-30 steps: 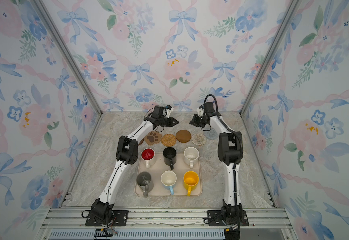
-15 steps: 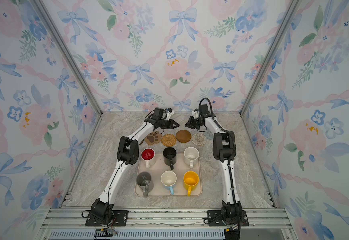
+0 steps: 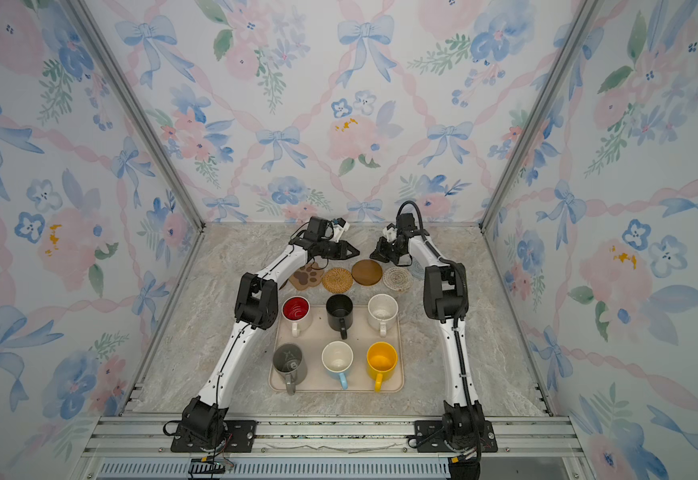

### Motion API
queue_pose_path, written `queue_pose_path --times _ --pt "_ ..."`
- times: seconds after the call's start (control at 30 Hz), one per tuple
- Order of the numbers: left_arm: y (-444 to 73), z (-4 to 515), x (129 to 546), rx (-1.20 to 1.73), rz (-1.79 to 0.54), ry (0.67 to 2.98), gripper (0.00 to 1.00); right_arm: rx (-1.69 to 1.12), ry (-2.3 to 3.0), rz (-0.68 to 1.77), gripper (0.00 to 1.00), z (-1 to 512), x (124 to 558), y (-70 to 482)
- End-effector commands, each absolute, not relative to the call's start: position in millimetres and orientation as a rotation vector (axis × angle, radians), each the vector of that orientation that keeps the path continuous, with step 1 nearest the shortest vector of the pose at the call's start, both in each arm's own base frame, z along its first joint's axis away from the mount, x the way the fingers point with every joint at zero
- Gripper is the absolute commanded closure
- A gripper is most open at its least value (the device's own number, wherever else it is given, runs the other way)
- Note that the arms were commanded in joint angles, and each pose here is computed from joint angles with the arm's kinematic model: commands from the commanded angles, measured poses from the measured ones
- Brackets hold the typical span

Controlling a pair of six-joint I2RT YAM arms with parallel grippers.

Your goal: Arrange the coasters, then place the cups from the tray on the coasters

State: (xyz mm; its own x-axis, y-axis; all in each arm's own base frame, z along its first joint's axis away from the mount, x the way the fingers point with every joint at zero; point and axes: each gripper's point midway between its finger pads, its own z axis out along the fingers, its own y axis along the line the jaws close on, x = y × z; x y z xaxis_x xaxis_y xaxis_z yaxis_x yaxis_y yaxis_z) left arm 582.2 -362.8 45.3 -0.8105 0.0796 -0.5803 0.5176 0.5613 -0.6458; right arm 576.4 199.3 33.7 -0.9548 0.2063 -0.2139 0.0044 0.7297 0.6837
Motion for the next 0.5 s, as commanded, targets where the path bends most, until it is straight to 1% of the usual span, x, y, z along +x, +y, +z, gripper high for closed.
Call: queue_pose_path --times 0.0,0.47 --pt "-359 28 581 0.476 -1.206 2.327 0.8 0.149 2.689 1.053 0.98 29 572 200" --pt "-366 24 569 0.512 -1.249 2.347 0.82 0.131 2.735 1.031 0.98 25 553 193"
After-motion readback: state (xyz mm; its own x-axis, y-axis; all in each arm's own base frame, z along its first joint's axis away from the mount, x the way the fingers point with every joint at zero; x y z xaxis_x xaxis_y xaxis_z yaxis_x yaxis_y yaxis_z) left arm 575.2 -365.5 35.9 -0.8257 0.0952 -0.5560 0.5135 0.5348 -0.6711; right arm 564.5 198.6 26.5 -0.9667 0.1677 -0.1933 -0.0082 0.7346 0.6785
